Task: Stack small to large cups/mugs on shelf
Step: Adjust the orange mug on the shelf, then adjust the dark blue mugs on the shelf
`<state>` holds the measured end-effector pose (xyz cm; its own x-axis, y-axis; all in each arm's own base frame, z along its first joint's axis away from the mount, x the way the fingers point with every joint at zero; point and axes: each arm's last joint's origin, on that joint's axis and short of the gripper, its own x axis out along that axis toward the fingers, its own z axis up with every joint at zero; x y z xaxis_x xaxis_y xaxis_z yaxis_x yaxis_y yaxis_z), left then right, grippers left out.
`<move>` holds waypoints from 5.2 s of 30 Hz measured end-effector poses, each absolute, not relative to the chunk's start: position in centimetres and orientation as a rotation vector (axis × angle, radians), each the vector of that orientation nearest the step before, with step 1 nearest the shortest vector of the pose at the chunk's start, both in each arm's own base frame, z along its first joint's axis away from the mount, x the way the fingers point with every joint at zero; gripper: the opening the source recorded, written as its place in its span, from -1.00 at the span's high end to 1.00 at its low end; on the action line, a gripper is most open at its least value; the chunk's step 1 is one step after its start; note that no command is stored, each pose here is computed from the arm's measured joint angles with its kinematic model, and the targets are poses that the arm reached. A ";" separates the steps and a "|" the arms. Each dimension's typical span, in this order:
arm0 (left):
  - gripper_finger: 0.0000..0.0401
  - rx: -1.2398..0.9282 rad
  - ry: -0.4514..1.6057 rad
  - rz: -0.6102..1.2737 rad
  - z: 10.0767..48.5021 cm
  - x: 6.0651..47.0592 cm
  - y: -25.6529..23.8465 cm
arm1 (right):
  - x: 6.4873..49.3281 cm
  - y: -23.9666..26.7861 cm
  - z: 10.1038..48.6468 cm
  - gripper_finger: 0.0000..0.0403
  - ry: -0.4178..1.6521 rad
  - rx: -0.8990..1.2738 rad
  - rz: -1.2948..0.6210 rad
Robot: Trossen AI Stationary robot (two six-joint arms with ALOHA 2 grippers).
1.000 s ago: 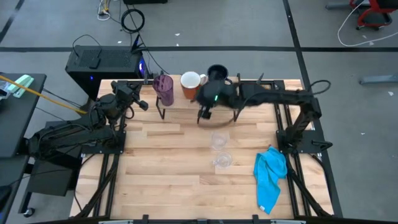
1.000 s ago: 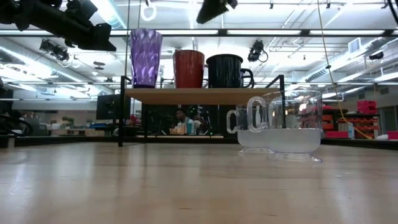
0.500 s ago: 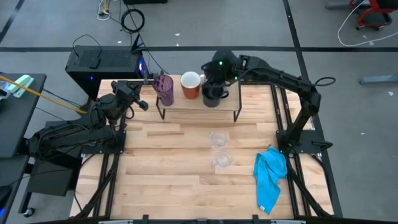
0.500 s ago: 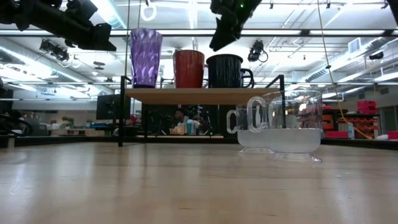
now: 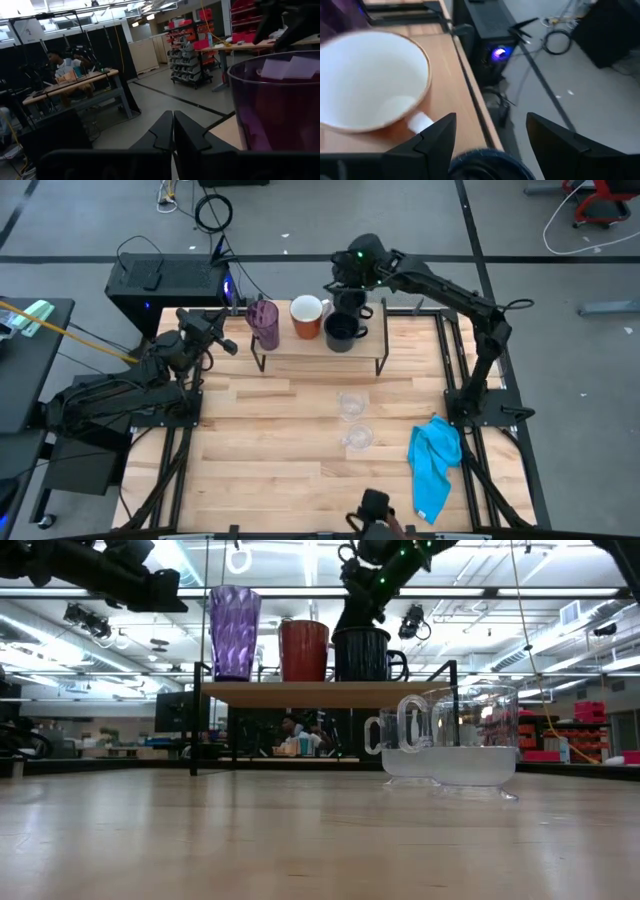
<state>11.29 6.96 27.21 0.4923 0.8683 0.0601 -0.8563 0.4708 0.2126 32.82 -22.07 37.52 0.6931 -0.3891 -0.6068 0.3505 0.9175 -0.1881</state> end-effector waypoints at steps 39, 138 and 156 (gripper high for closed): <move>0.88 0.223 0.043 1.059 27.3 11.3 7.0 | 36.0 -23.6 34.4 -0.22 0.579 0.044 -0.188; 0.94 0.224 0.051 1.058 27.3 11.3 7.0 | 37.2 -14.9 35.6 -0.19 0.766 -0.092 -0.125; 0.92 0.225 0.054 1.058 27.2 11.3 7.0 | 34.7 -14.7 36.5 -0.19 0.859 -0.050 -0.149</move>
<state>11.30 6.96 27.25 0.4918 0.8684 0.0639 -0.8575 0.4702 0.2090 34.71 -14.68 36.55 0.6435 -0.1506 -0.7505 0.1107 0.9885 -0.1035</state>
